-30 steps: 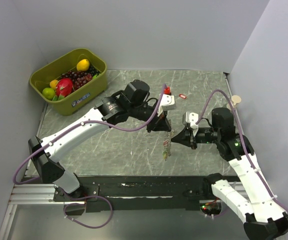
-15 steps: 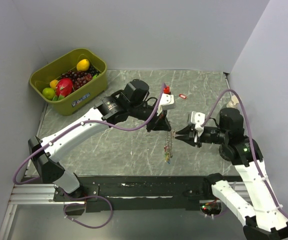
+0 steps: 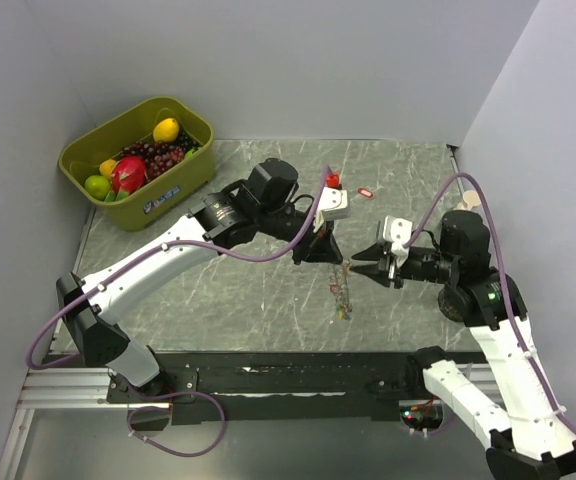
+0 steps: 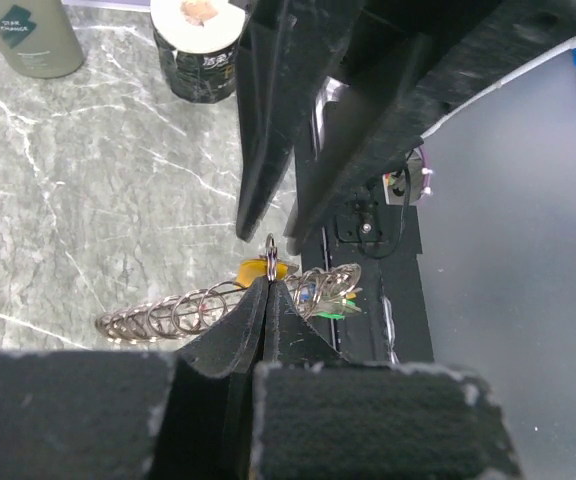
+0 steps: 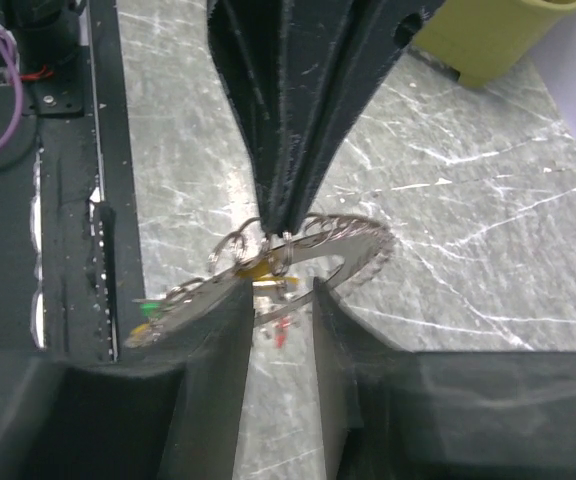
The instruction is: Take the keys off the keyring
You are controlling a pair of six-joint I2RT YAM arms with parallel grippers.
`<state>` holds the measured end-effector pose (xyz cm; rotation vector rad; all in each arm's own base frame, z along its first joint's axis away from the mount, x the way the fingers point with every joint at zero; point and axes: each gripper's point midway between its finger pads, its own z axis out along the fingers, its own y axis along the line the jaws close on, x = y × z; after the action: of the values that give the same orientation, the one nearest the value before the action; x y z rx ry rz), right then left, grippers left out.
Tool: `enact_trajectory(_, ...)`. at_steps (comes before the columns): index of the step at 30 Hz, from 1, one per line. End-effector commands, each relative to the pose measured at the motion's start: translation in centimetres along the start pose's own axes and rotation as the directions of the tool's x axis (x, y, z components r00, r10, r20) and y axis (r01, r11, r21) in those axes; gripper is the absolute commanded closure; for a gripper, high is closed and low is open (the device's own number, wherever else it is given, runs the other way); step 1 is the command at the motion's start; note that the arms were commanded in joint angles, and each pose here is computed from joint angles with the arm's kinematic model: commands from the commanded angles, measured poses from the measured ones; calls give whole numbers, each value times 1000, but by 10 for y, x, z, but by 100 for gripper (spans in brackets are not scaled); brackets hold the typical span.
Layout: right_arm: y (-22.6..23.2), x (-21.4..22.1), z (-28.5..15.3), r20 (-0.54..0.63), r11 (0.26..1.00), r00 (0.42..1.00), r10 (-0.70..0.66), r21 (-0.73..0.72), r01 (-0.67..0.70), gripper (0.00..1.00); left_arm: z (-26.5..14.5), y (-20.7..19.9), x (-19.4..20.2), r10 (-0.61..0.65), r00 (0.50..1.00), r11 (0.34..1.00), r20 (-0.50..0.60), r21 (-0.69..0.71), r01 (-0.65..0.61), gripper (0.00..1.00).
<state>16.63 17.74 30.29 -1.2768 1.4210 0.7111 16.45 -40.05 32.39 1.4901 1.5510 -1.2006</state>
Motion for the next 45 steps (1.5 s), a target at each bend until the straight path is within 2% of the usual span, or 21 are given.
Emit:
enact_trajectory(1, -8, -6, 4, 29, 1000, 999, -17, 7, 17, 78, -11, -13, -27, 64, 995, 997, 83, 37, -67, 99)
enact_trajectory(3, -7, -6, 4, 30, 1000, 999, -19, -6, 19, 92, -11, -14, -28, 66, 994, 997, 85, 38, -69, 99)
enact_trajectory(7, 0, -3, 5, 33, 999, 999, -22, -37, 23, 100, -11, -13, -29, 66, 994, 997, 85, 35, -69, 99)
enact_trajectory(19, 20, 17, 13, 16, 993, 999, 31, -118, -28, 100, -13, -10, -35, 60, 993, 998, 98, 17, -61, 99)
enact_trajectory(30, 15, 7, 27, 53, 988, 997, 63, -141, -55, 100, -10, -10, -33, 49, 995, 998, 92, 33, -52, 99)
enact_trajectory(41, 22, -4, 21, 65, 985, 997, 52, -170, -40, 100, -7, -8, -31, 44, 995, 998, 86, 32, -47, 99)
enact_trajectory(42, 25, -3, 19, 55, 984, 997, 52, -171, -42, 99, -8, -9, -32, 49, 995, 998, 88, 33, -53, 99)
enact_trajectory(43, 26, -4, 18, 56, 986, 998, 35, -168, -25, 94, -8, -9, -31, 49, 995, 998, 87, 32, -51, 99)
enact_trajectory(44, 25, -3, 16, 51, 987, 998, 27, -157, -19, 84, -9, -9, -31, 50, 995, 998, 86, 30, -53, 99)
enact_trajectory(45, 25, -4, 12, 50, 990, 999, 14, -139, -7, 79, -10, -9, -32, 54, 995, 998, 88, 28, -56, 99)
